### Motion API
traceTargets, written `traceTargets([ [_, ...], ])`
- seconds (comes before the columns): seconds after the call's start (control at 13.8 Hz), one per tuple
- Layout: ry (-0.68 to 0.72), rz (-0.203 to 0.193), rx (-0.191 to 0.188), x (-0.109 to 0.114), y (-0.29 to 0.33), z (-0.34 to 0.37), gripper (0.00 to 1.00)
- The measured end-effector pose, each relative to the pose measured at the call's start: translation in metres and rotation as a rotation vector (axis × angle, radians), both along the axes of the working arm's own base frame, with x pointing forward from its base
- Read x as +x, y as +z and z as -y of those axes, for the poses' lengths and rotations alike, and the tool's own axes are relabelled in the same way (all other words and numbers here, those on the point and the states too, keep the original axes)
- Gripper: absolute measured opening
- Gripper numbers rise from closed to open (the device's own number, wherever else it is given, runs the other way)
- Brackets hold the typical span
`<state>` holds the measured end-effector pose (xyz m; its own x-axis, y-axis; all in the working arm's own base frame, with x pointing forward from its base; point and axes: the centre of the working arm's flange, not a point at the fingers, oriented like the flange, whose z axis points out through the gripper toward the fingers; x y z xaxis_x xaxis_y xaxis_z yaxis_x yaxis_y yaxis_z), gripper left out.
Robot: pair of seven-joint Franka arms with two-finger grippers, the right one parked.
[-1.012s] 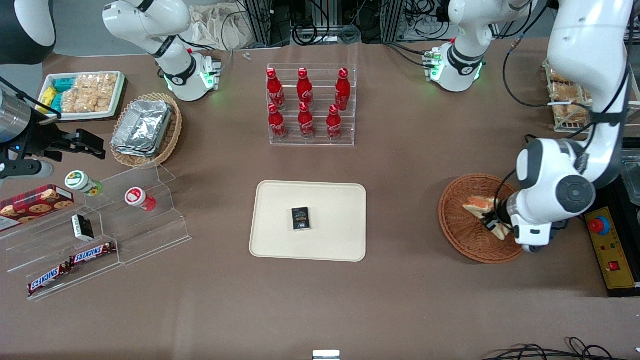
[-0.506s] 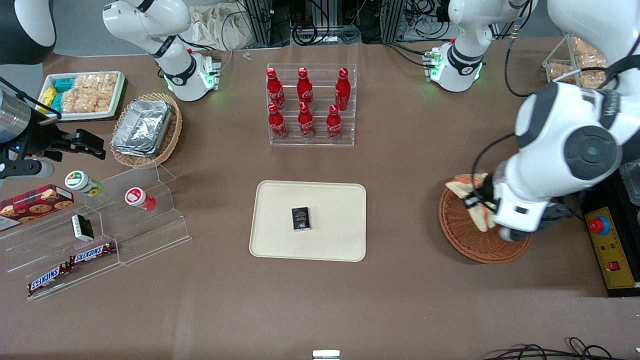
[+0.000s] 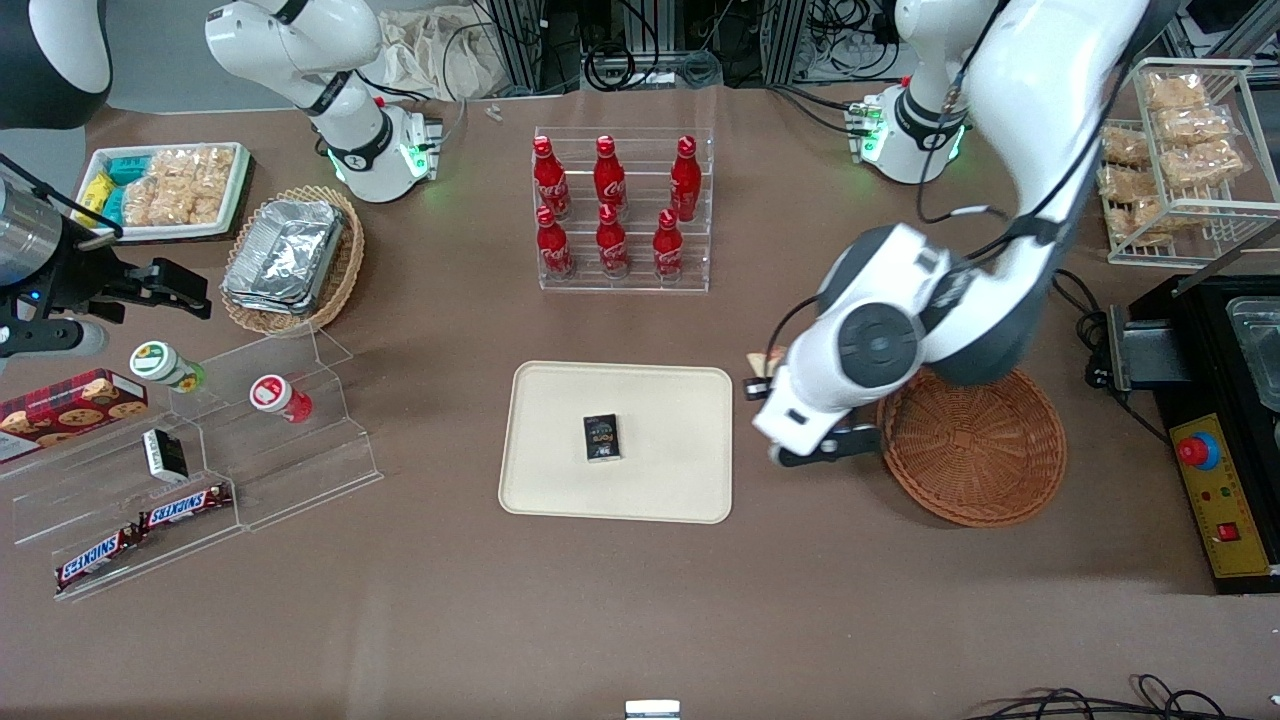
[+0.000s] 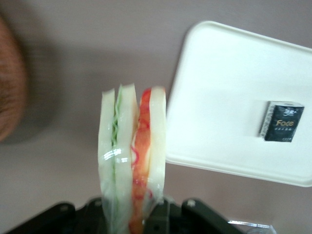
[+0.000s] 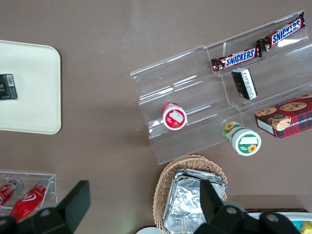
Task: Place sandwich from basket to tray
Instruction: 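Lift the sandwich out of the basket and carry it toward the cream tray, then lower the sandwich onto the tray beside the black packet and release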
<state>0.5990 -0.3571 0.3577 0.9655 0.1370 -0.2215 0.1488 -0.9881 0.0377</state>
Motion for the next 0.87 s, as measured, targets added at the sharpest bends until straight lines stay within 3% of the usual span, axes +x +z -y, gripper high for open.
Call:
traceTargets([
  [0.14, -0.045, 0.019, -0.016, -0.005, -0.052, 0.031, 0.19],
  [0.36, -0.104, 0.039, -0.004, -0.014, -0.118, 0.058, 0.17],
  [0.58, -0.084, 0.062, -0.025, 0.001, -0.135, 0.060, 0.17],
  [0.65, -0.073, 0.068, -0.036, 0.008, -0.137, 0.061, 0.21],
  [0.87, -0.056, 0.071, -0.052, 0.017, -0.145, 0.061, 0.51],
])
